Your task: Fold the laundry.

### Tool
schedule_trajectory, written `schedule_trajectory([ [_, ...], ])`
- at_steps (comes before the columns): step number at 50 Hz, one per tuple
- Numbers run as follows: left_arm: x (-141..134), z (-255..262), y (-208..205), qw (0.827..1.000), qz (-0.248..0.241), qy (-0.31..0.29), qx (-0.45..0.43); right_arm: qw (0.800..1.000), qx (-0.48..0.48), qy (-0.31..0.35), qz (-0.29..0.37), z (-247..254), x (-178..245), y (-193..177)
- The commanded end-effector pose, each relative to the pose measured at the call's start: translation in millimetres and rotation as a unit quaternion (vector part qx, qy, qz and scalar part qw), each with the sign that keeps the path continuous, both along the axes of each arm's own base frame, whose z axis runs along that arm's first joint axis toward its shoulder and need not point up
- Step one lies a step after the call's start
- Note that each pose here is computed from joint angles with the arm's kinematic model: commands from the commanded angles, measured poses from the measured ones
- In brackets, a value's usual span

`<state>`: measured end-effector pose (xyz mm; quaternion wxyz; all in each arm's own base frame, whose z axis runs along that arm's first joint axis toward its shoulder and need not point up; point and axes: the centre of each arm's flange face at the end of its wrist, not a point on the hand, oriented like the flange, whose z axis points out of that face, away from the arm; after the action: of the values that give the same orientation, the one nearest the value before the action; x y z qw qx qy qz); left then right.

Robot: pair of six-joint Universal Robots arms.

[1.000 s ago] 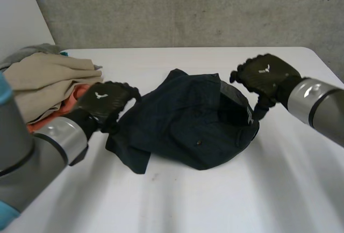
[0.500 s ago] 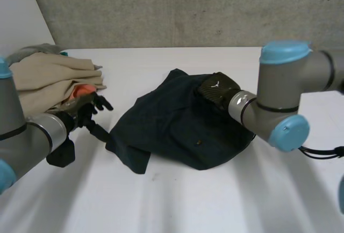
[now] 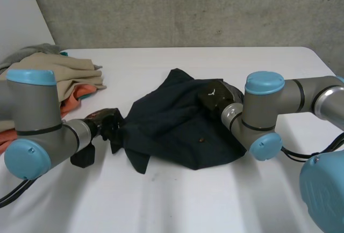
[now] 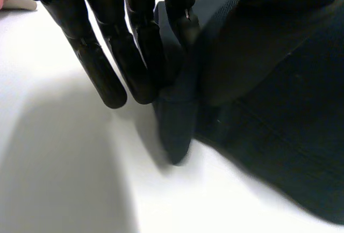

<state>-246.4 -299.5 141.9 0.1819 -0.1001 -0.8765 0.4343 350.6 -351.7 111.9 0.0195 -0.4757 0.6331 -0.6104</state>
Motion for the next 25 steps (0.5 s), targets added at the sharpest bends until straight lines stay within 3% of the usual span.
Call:
schedule_trajectory([
  [1,4.6,33.6,-7.7,0.999,0.011,0.025,-0.038,0.997,-0.040,-0.044,-0.044,59.1,-16.8,-8.9],
  [6,9.6,99.9,2.7,0.989,-0.013,0.079,-0.126,0.992,-0.061,-0.094,-0.060,131.2,-38.7,5.5],
  [13,20.2,192.8,46.4,0.957,-0.044,0.118,-0.260,0.991,-0.066,-0.086,-0.074,215.1,-82.2,43.1],
  [20,19.1,200.5,86.6,0.958,-0.091,0.093,-0.257,0.996,-0.008,-0.050,-0.068,235.0,-108.4,73.9],
  [25,12.4,174.8,96.7,0.965,-0.126,0.043,-0.225,0.996,0.076,0.023,-0.033,207.6,-120.3,90.2],
])
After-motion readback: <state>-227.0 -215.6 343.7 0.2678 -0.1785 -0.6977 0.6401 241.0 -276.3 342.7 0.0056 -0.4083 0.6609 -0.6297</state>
